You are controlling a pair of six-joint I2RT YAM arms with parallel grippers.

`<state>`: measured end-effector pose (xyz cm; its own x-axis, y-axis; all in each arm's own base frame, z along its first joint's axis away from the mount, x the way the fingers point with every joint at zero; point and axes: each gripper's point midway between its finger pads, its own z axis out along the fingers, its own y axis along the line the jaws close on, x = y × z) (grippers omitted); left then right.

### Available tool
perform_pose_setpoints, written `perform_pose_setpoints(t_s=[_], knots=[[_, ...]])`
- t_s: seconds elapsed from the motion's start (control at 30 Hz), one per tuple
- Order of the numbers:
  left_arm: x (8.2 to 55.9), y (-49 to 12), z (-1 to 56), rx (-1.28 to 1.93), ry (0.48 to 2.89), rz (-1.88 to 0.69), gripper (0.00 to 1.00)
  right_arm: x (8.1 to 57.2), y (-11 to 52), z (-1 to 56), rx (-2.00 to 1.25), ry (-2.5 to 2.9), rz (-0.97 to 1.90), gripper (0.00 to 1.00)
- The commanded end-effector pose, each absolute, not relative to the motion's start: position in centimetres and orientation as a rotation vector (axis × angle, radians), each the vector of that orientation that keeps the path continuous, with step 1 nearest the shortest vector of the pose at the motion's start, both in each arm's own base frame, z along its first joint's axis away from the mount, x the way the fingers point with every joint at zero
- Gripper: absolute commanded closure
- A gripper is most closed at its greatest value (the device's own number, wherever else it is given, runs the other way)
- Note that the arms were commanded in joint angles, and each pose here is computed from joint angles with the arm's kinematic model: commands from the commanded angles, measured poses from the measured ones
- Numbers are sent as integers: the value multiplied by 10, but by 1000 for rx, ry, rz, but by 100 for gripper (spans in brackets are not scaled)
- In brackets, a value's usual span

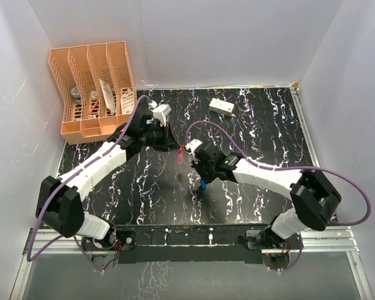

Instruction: Put the keys on the keyring

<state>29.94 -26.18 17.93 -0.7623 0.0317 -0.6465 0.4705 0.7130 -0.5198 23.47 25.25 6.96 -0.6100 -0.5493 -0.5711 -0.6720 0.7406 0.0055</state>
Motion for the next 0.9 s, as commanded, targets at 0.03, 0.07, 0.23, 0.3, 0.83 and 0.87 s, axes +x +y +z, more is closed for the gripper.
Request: perform_pose_setpoints(t_s=[0.03, 0.07, 0.23, 0.3, 0.83, 0.87], knots=[[294, -257, 188, 376, 2273, -934, 100, 249, 269, 100, -832, 2264, 368, 100], [294, -258, 188, 375, 2270, -937, 100, 250, 270, 103, -820, 2248, 379, 100], [296, -259, 191, 368, 2256, -944, 100, 257, 276, 121, -764, 2173, 423, 100], [297, -260, 193, 368, 2252, -945, 100, 260, 279, 128, -740, 2146, 439, 100], [302, -261, 194, 337, 2232, -953, 100, 282, 310, 197, -583, 1916, 613, 100], [302, -261, 194, 336, 2233, -951, 100, 282, 312, 200, -577, 1911, 625, 100]])
